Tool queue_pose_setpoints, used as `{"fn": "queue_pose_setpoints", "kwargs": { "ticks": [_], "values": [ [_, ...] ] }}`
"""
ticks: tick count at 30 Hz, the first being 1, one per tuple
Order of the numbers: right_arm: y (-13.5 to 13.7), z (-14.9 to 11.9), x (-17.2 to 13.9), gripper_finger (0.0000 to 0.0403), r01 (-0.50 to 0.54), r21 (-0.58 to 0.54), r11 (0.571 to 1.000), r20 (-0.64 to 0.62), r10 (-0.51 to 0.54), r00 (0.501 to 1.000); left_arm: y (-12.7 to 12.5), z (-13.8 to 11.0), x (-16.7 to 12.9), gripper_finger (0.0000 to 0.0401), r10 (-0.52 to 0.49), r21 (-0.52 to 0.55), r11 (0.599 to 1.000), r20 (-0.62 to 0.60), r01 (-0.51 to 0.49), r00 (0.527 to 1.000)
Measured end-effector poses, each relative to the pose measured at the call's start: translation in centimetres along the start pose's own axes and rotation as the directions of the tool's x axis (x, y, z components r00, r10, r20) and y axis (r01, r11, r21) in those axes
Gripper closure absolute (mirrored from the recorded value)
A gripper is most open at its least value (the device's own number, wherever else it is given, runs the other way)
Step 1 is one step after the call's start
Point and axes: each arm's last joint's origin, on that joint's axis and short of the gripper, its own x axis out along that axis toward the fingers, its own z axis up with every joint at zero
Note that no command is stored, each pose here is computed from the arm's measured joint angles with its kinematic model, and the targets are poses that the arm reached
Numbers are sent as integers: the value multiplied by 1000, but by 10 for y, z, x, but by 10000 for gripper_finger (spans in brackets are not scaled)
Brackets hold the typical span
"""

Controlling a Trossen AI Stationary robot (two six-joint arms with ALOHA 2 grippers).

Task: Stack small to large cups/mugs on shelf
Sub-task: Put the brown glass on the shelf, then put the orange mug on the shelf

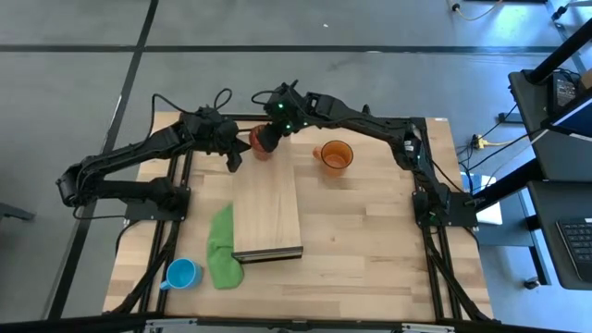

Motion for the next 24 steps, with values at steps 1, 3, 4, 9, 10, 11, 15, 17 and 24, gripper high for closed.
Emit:
{"fn": "queue_pose_setpoints", "kwargs": {
  "ticks": [1,3,4,9,10,11,15,17,24],
  "values": [
    [-1,1,0,295,-2,1,1000,3,2,1000,0,0,0,401,0,3,1000,0,0,1000],
    [-3,2,-1,295,-23,3,1000,-1,23,1000,0,-1,0,401,1,2,1000,-6,-1,1000],
    [-4,3,-2,295,-34,6,999,-2,34,999,0,-1,0,401,1,2,1000,-7,-1,1000],
    [-4,4,-2,295,-43,9,999,2,43,999,1,-5,2,401,2,-1,1000,-23,-2,1000],
    [-4,4,-2,295,-45,12,999,6,45,999,1,-9,4,401,2,-4,1000,-36,-3,999],
    [-4,5,-2,295,-46,16,999,6,46,999,2,-13,6,401,3,-7,1000,-48,-4,999],
    [-3,5,-2,295,-72,18,997,6,71,997,3,-23,8,401,4,-31,999,-75,-7,997],
    [-4,7,-4,295,-73,6,997,15,73,997,2,-22,5,401,4,-28,1000,-56,-5,998],
    [-9,19,-17,295,-97,0,995,78,96,992,2,-14,-6,401,7,-28,1000,54,-6,999]
  ]
}}
